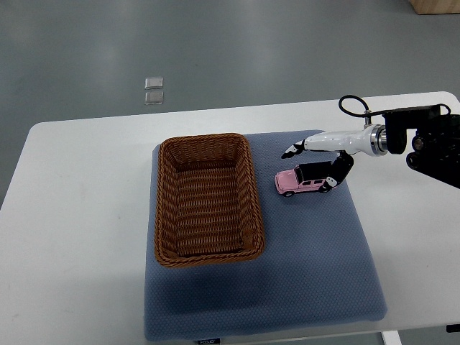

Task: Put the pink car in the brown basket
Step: 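Reach the right hand down over the pink toy SUV, then close the right hand fingers around the pink toy SUV, then lift the SUV and carry it over the wicker basket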

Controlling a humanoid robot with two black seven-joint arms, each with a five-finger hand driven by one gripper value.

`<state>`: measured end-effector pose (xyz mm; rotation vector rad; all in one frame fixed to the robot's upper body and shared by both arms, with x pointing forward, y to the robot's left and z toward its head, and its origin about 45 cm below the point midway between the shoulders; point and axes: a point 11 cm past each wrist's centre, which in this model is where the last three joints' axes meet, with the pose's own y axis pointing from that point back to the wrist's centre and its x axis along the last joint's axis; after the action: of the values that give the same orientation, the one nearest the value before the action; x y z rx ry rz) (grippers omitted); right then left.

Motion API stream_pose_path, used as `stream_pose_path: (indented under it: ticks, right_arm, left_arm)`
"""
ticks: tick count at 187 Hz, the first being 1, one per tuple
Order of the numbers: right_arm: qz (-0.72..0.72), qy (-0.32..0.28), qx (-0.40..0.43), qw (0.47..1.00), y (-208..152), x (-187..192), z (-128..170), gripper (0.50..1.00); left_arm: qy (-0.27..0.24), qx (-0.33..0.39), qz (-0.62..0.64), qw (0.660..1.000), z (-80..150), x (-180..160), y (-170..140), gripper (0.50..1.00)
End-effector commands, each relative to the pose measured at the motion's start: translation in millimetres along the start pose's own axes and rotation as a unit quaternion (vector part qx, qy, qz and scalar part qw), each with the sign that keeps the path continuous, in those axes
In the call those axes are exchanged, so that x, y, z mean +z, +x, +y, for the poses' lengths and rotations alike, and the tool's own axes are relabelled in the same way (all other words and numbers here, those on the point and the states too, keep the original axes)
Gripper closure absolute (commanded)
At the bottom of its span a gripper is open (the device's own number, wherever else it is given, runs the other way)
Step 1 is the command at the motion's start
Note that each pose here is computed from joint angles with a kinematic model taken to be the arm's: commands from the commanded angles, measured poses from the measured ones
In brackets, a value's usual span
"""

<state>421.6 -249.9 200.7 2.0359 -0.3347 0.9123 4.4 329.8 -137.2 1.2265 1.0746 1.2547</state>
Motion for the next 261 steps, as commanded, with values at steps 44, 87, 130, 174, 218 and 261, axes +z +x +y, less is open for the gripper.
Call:
stream_pose_path:
  ticks: [44, 87, 130, 174, 218, 261]
  right_arm:
    - [0.015, -0.016, -0.002, 1.000, -14, 6, -6, 0.603]
    - [0.021, -0.026, 0.003, 0.999, -14, 8, -13, 0.679]
    - [0.022, -0.044, 0.009, 0.999, -18, 16, -15, 0.881]
    - [0.025, -0.049, 0.027, 0.998, -10, 19, -10, 1.000]
    - [0.014, -0.058, 0.100, 0.993, 25, 32, 17, 1.000]
    - [0.020, -0.032, 0.140, 0.989, 59, 12, 22, 1.000]
  left_arm:
    - [0.000, 0.000, 0.000, 1.000, 0, 0, 0, 0.500]
    - [0.000, 0.000, 0.000, 1.000, 0, 0, 0, 0.500]
    - [0.000, 0.000, 0.000, 1.000, 0, 0, 0, 0.500]
    - [0.000, 0.000, 0.000, 1.000, 0, 0, 0, 0.500]
    - [0.000, 0.000, 0.000, 1.000, 0, 0, 0, 0.500]
    - [0.000, 0.000, 0.000, 1.000, 0, 0, 0, 0.500]
